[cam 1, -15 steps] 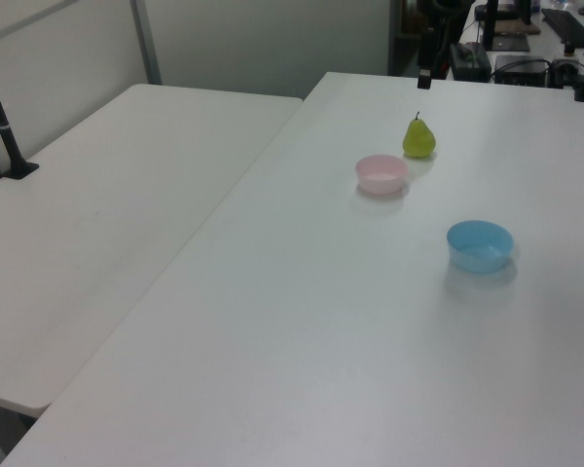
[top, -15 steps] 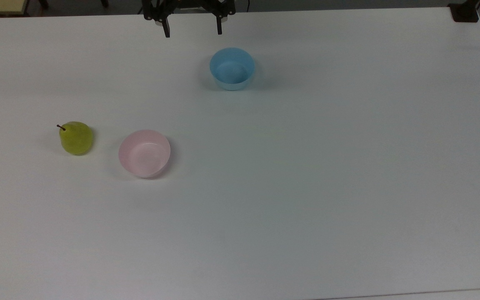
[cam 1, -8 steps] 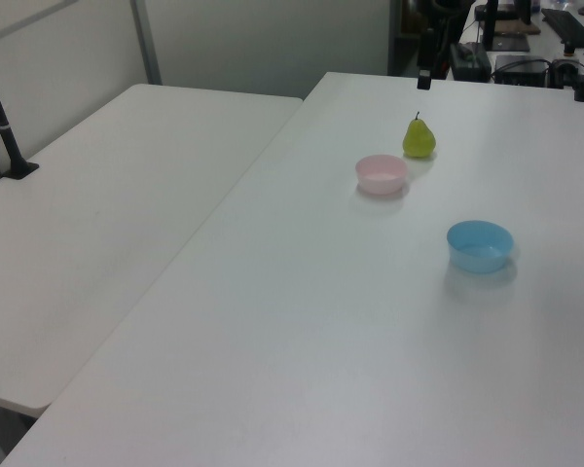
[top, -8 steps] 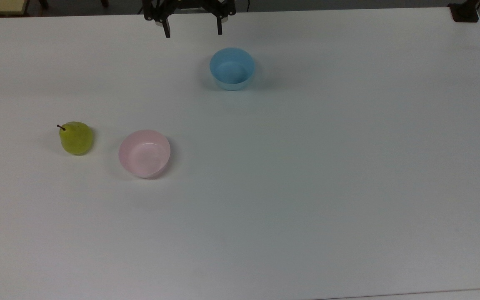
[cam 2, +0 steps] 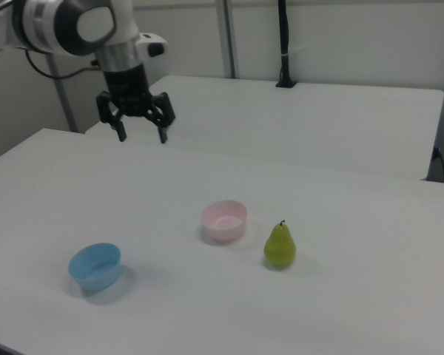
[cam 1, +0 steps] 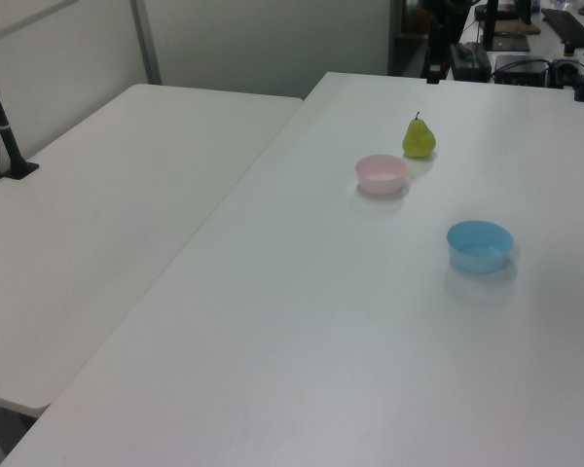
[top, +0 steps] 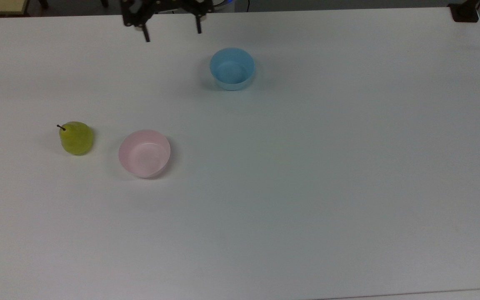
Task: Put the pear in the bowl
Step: 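Move the open gripper over the green pear and lower onto it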
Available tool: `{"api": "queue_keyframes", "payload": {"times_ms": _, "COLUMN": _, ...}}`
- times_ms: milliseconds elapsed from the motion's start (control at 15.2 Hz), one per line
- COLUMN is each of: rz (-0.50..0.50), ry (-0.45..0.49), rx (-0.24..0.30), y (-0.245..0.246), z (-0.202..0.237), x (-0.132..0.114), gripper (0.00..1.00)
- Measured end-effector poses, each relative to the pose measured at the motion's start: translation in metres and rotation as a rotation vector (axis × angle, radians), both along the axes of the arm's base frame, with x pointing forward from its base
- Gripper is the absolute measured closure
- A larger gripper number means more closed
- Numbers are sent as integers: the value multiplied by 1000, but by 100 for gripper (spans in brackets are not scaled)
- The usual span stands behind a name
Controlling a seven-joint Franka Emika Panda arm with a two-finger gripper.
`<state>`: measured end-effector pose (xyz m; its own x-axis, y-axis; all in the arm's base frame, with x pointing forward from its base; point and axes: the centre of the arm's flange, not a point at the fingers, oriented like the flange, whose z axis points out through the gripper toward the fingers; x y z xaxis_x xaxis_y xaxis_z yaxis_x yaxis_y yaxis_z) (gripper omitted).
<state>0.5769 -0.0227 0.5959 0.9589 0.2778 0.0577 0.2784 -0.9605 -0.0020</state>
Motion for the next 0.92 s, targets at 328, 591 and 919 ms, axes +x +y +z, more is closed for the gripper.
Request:
{"api": "queue_keyframes", "payload": {"times_ms": 328, "rz": 80, "ry": 46, "rx": -83, "y": -87, "z": -28, "x": 11, "gripper": 0}}
{"api": "queue_keyframes", "payload": {"times_ms": 591, "rz": 1, "ry": 47, "rx": -130, "y": -125, "z": -56, "x": 27, "gripper": 0}}
{"api": "queue_keyframes", "payload": {"times_ms": 919, "rz": -182, "ry": 27, "rx": -142, "y": -193, "z": -123, "x": 44, "gripper": 0}}
